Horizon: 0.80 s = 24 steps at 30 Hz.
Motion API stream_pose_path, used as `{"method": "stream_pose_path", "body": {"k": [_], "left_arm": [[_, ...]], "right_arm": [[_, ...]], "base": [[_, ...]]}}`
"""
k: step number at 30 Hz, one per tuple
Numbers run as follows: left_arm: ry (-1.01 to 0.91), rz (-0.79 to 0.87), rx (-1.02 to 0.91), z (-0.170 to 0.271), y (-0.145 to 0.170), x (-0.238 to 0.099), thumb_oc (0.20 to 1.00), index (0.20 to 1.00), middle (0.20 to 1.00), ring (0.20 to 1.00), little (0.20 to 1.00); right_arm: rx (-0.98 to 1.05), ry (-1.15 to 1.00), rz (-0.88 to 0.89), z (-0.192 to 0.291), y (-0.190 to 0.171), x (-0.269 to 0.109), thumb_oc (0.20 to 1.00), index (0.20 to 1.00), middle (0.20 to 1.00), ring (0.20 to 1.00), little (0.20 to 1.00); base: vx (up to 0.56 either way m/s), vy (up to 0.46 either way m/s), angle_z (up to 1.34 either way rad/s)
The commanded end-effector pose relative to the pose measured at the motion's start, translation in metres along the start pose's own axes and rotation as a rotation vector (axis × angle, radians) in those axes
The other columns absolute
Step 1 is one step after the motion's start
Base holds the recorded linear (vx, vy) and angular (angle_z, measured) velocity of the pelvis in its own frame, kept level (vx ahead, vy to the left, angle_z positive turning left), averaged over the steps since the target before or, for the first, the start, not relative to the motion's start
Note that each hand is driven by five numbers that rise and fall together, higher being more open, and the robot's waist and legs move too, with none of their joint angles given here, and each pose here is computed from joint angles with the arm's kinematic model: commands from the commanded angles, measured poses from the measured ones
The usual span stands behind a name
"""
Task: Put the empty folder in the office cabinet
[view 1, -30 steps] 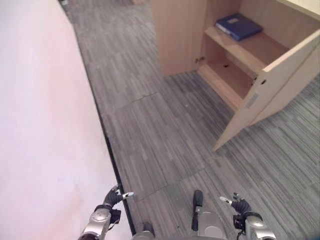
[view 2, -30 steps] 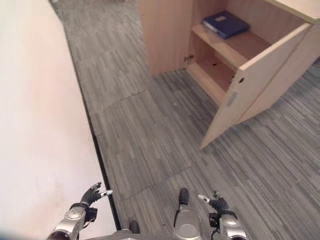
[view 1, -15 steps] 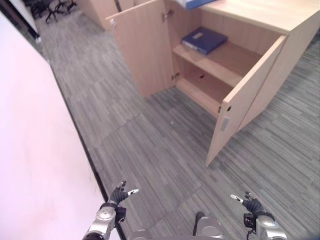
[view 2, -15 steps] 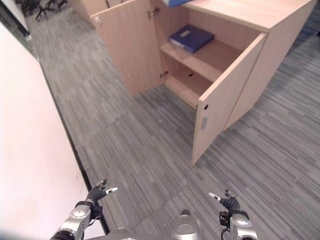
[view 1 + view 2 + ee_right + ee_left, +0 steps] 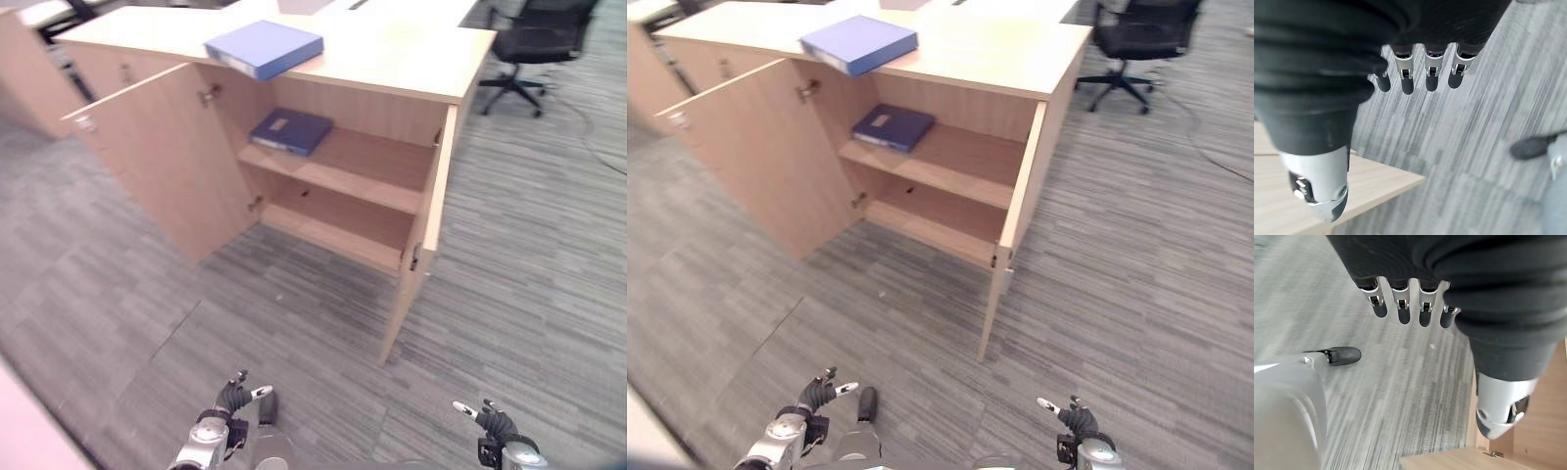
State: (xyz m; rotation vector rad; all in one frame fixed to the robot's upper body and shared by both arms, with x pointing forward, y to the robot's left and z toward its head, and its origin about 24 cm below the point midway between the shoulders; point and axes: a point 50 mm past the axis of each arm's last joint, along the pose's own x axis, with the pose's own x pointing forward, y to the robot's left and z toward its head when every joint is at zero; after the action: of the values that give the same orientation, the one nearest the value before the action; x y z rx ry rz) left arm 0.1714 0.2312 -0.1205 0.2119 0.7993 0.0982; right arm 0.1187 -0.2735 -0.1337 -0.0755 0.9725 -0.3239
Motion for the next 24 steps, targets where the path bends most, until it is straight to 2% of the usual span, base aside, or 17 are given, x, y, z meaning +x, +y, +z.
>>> {"method": "stream_pose_path", "body": {"k": [1,4,8,10,12,15,17,24], "left_arm": [[-0.064,0.009,-0.029,0.009,0.000,0.000,1.000,1.000,1.000,1.000,1.000],[-0.061,-0.019,0.033,0.009,-0.003,0.001,1.000,1.000,1.000,1.000,1.000],[-0.154,-0.018,0.120,0.040,0.007,0.007,1.000,1.000,1.000,1.000,1.000],[-0.176,-0.011,0.130,0.047,0.011,0.008,1.000,1.000,1.000,1.000,1.000],[-0.198,-0.019,0.138,0.053,0.013,0.008,1.000,1.000,1.000,1.000,1.000],[-0.193,-0.013,0.121,0.052,0.014,0.007,1.000,1.000,1.000,1.000,1.000],[-0.174,0.004,0.098,0.048,0.018,0.006,1.000,1.000,1.000,1.000,1.000],[-0.166,-0.030,0.031,0.042,0.000,0.006,1.000,1.000,1.000,1.000,1.000]], "right_arm": [[0.000,-0.085,-0.059,0.028,-0.027,0.004,1.000,1.000,1.000,1.000,1.000],[0.051,-0.059,-0.071,0.018,-0.030,0.002,1.000,1.000,1.000,1.000,1.000],[0.141,-0.066,-0.044,0.017,-0.016,0.003,1.000,1.000,1.000,1.000,1.000],[0.142,-0.087,-0.033,0.024,-0.011,0.004,1.000,1.000,1.000,1.000,1.000],[0.134,-0.117,0.009,0.033,0.004,0.006,1.000,1.000,1.000,1.000,1.000],[0.130,-0.131,0.026,0.036,0.009,0.006,1.000,1.000,1.000,1.000,1.000],[0.079,-0.148,0.076,0.040,0.027,0.006,1.000,1.000,1.000,1.000,1.000],[0.009,-0.113,0.064,0.034,0.019,0.007,1.000,1.000,1.000,1.000,1.000]], "base": [[0.24,0.439,-0.71],[0.21,0.488,-0.44],[0.11,0.396,-0.38],[-0.01,0.314,-0.78],[-0.02,0.780,-0.57],[0.01,0.569,-0.72],[-0.02,0.402,-0.89],[0.00,0.071,-0.45]]}}
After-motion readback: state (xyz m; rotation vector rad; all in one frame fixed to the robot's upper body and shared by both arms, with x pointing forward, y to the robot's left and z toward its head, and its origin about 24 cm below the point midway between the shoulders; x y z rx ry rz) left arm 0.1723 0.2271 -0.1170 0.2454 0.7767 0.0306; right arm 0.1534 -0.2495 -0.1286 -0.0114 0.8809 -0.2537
